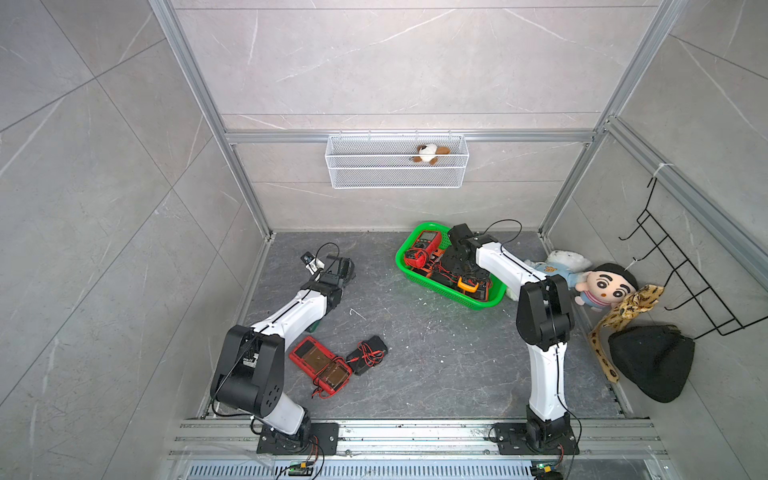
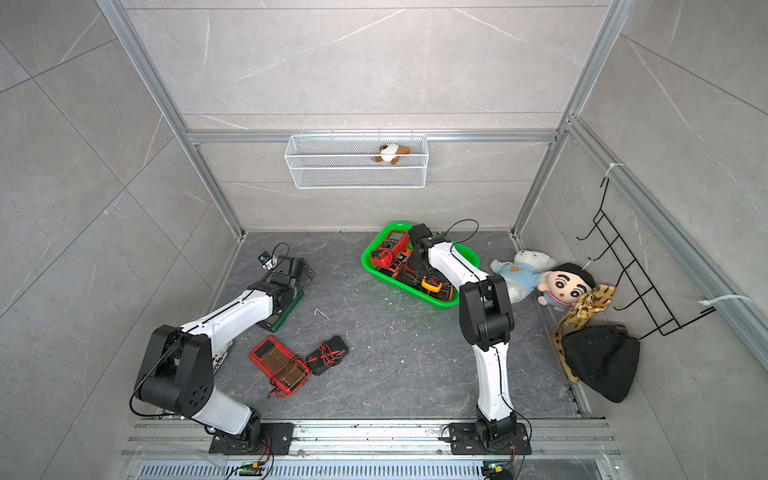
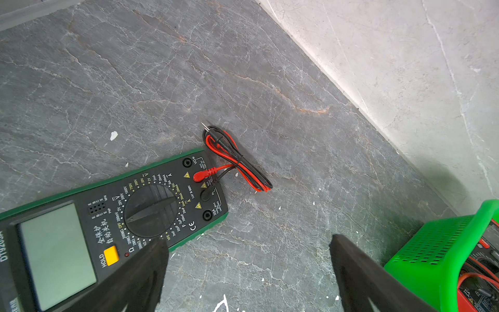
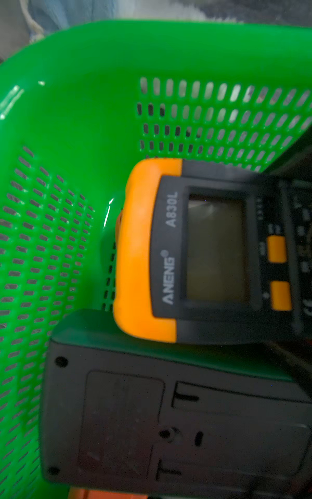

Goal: Put the multimeter into the basket
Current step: Place the multimeter in the basket.

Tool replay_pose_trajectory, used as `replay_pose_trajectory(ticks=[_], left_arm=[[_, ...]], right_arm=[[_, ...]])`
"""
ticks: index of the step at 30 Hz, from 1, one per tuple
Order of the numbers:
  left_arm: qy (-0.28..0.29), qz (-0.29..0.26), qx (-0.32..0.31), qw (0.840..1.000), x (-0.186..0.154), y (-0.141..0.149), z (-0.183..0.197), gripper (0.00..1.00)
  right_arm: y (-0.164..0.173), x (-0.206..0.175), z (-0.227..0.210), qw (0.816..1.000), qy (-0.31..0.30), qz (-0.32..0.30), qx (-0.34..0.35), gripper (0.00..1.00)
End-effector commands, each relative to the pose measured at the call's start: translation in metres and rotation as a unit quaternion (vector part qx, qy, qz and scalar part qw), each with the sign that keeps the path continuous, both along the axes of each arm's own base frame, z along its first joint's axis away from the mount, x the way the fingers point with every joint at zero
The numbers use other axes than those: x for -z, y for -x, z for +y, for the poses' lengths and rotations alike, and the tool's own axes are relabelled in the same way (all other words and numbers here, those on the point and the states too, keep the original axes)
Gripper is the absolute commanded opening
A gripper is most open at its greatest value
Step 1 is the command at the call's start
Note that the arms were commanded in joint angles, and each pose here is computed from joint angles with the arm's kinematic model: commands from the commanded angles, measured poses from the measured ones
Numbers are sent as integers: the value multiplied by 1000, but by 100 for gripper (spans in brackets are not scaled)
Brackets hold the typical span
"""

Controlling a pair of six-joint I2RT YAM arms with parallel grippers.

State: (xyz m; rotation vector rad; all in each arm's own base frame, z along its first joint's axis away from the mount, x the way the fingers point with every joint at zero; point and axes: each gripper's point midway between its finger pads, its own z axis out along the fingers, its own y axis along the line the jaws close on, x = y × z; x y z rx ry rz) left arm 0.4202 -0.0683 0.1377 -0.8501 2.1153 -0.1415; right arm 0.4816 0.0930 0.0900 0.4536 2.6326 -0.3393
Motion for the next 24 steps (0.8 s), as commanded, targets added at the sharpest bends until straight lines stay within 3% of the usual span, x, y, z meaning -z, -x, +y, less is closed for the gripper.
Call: replay_pose_trajectory(ticks=[1, 10, 15, 16, 24], left_arm=[[9, -18, -6, 1000, -9, -8, 0, 98], [4, -21, -10, 1000, -11, -7, 2, 98], [6, -21, -10, 1000, -11, -8, 2, 98], [6, -22, -9, 1000, -12, -9, 1, 98], [-4, -21, -13, 1000, -16, -7, 5, 98]], right_arm=[[-4, 2, 17, 1000, -10, 0, 1, 39], [10, -13, 13, 1000, -19, 0, 16, 74], [17, -23, 14, 999, -38, -14, 14, 87], [19, -27, 14, 999, -39, -16, 14, 99], [29, -50, 12, 998, -50, -33, 9, 100]])
